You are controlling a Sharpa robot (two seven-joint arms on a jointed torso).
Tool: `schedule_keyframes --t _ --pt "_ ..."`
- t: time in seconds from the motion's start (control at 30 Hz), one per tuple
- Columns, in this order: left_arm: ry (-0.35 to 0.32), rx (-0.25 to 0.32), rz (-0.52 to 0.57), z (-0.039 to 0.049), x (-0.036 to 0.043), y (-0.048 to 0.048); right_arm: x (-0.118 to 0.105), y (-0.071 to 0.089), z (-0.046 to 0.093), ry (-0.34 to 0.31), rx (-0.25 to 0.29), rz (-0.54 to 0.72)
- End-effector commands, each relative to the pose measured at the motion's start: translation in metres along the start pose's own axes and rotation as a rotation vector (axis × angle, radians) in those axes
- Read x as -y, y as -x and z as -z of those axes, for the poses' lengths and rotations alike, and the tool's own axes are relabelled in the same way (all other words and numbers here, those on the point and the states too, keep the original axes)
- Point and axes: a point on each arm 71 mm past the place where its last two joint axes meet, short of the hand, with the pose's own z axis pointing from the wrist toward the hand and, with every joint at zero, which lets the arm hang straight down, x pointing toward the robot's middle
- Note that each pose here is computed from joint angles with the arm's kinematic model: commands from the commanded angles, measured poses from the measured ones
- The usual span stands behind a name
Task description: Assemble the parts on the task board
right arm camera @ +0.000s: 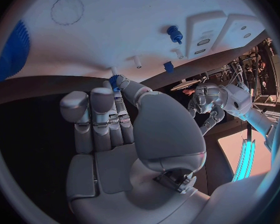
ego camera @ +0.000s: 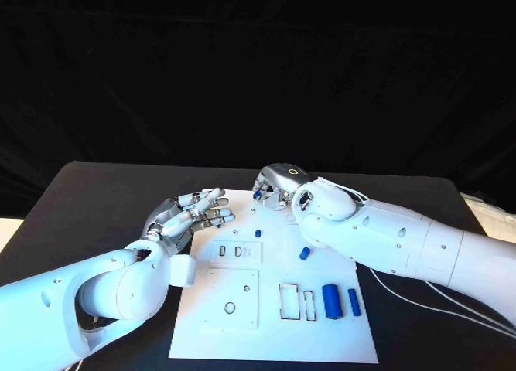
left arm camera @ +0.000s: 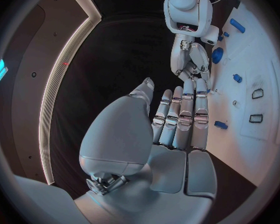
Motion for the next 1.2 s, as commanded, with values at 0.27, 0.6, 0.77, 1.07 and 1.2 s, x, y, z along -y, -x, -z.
schedule_keyframes --t 0.27,0.6,0.77,1.07,1.2 --pt "-0.006 -0.020 0.011 -0.0005 0.0012 -0.0018 0.001 -0.010 0.004 -0.008 -0.055 0.019" --pt "-0.001 -0.019 0.011 -0.0006 0.0009 -0.0010 0.003 -0.012 0.001 -0.024 -0.047 0.022" --pt "0.000 -0.019 0.011 -0.0007 0.0009 -0.0007 0.001 -0.010 0.002 -0.016 -0.021 0.011" --pt "-0.002 -0.010 0.007 -0.0008 0.0014 0.0038 0.007 0.008 0.021 -0.004 0.025 -0.039" --pt "-0.003 -0.004 0.004 -0.0007 0.0018 0.0062 0.021 0.023 0.036 -0.037 0.018 -0.081"
